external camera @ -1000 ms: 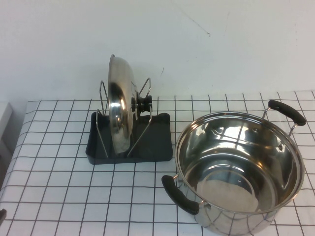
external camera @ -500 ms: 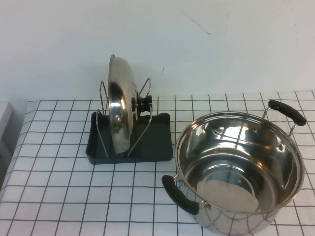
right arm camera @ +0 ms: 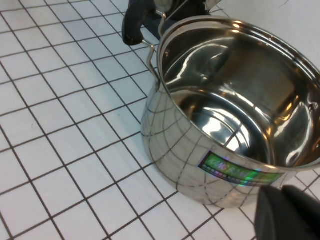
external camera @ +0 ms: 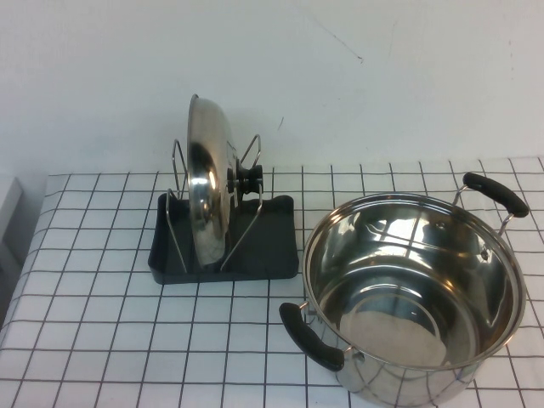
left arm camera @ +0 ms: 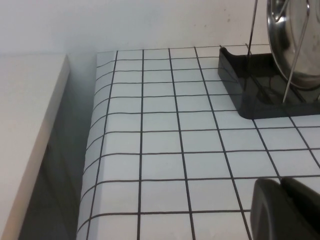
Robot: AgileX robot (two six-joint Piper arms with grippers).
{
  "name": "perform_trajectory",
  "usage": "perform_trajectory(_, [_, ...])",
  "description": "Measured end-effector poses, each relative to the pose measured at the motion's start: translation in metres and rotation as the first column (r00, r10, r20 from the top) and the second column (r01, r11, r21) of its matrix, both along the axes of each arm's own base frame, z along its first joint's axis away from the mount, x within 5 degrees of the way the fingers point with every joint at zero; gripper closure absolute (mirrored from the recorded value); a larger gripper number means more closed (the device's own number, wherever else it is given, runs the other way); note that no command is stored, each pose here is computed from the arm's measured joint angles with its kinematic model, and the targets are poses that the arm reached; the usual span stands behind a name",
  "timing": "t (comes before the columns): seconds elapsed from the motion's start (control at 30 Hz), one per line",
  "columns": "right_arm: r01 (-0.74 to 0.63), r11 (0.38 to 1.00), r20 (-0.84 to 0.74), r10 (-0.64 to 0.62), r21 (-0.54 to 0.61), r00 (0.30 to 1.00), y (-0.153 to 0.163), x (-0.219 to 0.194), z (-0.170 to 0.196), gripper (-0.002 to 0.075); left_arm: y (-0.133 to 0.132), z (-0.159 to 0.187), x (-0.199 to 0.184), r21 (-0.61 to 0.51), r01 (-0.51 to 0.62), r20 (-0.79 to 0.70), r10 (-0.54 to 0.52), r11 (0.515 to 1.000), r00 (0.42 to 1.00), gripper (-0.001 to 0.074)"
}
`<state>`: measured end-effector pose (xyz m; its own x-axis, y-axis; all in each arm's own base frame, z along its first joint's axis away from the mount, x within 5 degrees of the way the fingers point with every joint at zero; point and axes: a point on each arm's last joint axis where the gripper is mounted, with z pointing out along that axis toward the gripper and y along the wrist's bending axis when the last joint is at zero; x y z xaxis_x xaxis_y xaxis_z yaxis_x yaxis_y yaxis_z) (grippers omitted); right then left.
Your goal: Put pot lid on rack
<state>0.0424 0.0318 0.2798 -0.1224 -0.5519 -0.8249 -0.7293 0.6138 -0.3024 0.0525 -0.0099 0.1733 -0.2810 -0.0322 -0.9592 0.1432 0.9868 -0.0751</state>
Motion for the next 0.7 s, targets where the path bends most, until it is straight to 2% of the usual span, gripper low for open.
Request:
perform_trajectory(0.37, [0.0, 1.0, 0.0, 0.0, 0.0, 1.0, 0.0, 0.0, 0.0, 0.0727, 0.0011, -0.0001, -0.0001, -0.008, -0.022, -0.008, 0.022, 1.0, 1.0, 0.0736])
perform_trajectory(0.7, [0.001, 1.0, -0.001, -0.001, 0.002, 1.0, 0.0, 0.0, 0.0, 0.0727, -0.0016, -0.0003, -0.0008, 0.017, 0.038, -0.012, -0.038, 0.999, 0.999, 0.0736])
